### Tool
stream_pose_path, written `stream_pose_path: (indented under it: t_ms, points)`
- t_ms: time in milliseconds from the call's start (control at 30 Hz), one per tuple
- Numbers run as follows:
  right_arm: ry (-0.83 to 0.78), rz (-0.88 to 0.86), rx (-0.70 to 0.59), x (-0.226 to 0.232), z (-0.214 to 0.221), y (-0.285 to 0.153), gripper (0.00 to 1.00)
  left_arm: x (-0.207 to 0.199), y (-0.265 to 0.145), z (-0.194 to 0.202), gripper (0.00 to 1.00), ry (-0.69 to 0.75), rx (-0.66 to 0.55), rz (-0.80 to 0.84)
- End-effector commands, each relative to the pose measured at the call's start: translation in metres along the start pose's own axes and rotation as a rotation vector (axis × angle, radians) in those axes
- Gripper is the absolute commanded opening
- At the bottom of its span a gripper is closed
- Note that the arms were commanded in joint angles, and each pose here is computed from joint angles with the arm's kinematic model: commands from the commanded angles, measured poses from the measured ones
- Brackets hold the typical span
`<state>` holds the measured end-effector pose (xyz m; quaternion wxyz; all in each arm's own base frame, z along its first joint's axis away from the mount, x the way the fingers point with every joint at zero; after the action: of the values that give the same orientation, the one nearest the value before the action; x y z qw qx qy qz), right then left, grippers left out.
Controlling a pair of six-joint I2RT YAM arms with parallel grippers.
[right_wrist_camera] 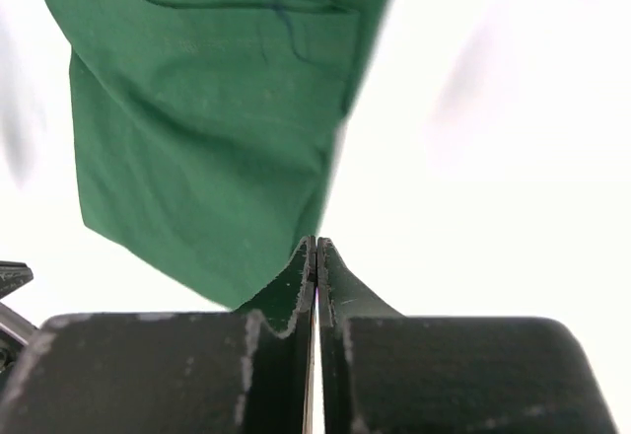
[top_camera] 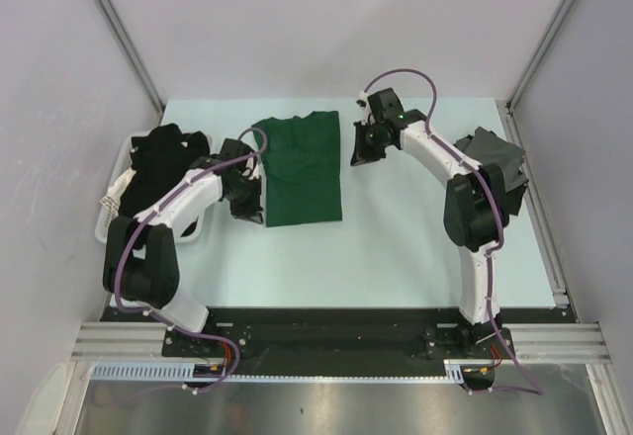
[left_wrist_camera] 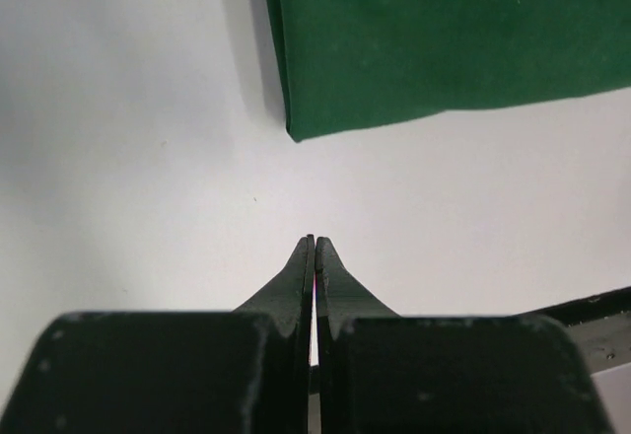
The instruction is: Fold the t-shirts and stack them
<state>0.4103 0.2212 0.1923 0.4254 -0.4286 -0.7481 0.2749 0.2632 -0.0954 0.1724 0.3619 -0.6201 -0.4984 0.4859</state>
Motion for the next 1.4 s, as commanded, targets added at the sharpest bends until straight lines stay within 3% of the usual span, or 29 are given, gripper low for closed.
stream_pose_path:
  t_ms: [0, 200, 333, 400, 433, 467, 633, 933, 1367]
  points:
    - [0.002, 0.009, -0.051, 0.010, 0.010, -0.036, 0.00, -0.005, -0.012, 0.006, 0.00, 0.016, -0.063, 0.051]
    - [0.026, -0.008, -0.012, 0.021, 0.056, -0.051, 0.00, -0.001, 0.002, 0.017, 0.00, -0.014, -0.058, 0.066]
    - [0.039, 0.001, 0.021, 0.024, 0.080, -0.053, 0.27, -0.001, 0.016, 0.017, 0.01, -0.035, -0.027, 0.062]
    - [0.044, -0.004, 0.011, 0.028, 0.081, -0.056, 0.25, -0.001, 0.023, 0.013, 0.03, -0.041, -0.025, 0.065]
    - [0.045, -0.006, 0.012, 0.028, 0.082, -0.056, 0.26, -0.001, 0.026, 0.012, 0.12, -0.043, -0.025, 0.063]
    - [0.051, -0.010, 0.011, 0.028, 0.081, -0.057, 0.29, 0.000, 0.031, 0.010, 0.14, -0.049, -0.017, 0.055]
    - [0.053, -0.019, -0.010, 0.029, 0.078, -0.065, 0.39, -0.004, 0.040, -0.007, 0.17, -0.053, -0.028, 0.050]
    - [0.071, -0.011, -0.016, 0.014, 0.073, -0.076, 0.41, -0.006, 0.046, -0.026, 0.33, -0.060, -0.049, 0.029]
    - [0.079, -0.011, -0.016, 0.005, 0.070, -0.080, 0.41, 0.000, 0.054, -0.022, 0.40, -0.055, 0.002, -0.031]
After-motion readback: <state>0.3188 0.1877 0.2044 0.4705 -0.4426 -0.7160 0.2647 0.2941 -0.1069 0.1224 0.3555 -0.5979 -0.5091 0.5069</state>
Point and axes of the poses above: each gripper's point midway between its finger pads, its own y axis out along the fingers, its own x axis along the line the jaws close on, z = x × y, the point moved 10 cm from there along -y, back along the fingers, and after that the axes turned 1 degree about y, right-handed, at the moved point
